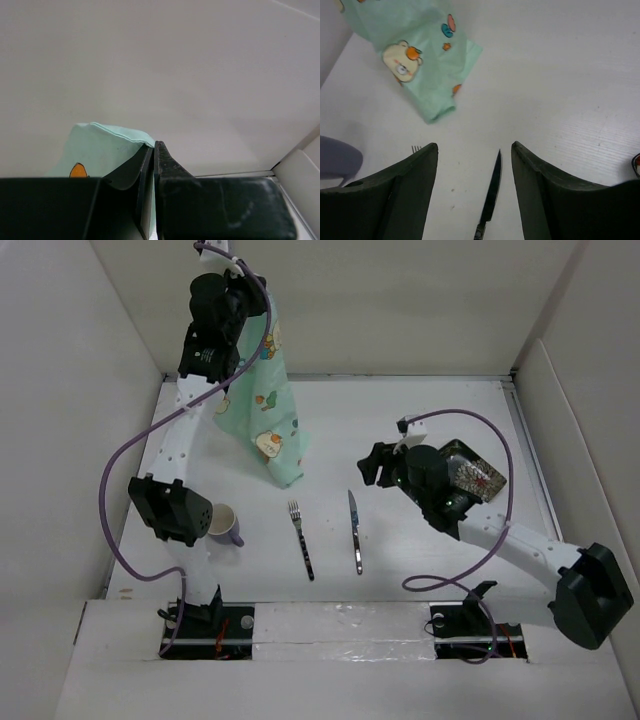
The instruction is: Set the dinner table for one person
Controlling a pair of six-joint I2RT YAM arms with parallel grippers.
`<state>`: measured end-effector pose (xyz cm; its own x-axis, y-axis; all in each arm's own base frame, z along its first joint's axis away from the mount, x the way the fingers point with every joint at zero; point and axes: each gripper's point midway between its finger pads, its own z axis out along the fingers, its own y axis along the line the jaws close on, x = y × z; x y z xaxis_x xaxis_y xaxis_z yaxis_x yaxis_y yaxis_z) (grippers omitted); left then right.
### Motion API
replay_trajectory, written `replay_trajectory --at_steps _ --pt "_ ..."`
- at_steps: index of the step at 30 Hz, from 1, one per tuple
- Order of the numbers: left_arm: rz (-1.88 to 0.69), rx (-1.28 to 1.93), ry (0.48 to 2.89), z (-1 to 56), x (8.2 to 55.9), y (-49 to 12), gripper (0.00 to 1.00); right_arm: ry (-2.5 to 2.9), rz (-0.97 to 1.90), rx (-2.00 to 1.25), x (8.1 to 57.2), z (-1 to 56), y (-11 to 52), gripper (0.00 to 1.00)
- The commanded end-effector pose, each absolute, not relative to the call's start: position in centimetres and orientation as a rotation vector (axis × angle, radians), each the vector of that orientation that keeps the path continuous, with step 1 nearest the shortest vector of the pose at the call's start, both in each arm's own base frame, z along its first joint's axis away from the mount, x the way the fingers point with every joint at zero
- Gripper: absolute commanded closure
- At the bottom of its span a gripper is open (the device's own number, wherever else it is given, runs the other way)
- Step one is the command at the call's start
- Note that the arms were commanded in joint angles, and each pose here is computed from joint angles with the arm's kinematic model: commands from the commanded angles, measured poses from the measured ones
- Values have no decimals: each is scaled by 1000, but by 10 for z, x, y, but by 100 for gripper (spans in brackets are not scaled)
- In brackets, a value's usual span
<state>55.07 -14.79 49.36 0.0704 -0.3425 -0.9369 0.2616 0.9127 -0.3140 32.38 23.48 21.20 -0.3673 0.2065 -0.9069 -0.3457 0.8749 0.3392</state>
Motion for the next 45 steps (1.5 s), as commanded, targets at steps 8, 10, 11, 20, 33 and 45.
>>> replay_trajectory --at_steps 8,10,11,20,33,45 --pt "-497 -150 1266 558 497 -135 100 1857 642 -133 345 206 266 34" --pt "-483 -153 1225 574 475 -130 100 1867 681 -160 346 203 279 32" --pt "-506 -155 1180 591 457 -126 100 1869 700 -172 345 202 287 31" --pt "-657 -70 998 662 361 -123 100 1837 721 -232 356 207 316 25" --pt "-655 -37 1015 657 356 -126 100 1597 784 -494 350 253 336 29" --pt "-434 -138 1088 605 391 -98 100 1507 807 -415 311 305 296 100"
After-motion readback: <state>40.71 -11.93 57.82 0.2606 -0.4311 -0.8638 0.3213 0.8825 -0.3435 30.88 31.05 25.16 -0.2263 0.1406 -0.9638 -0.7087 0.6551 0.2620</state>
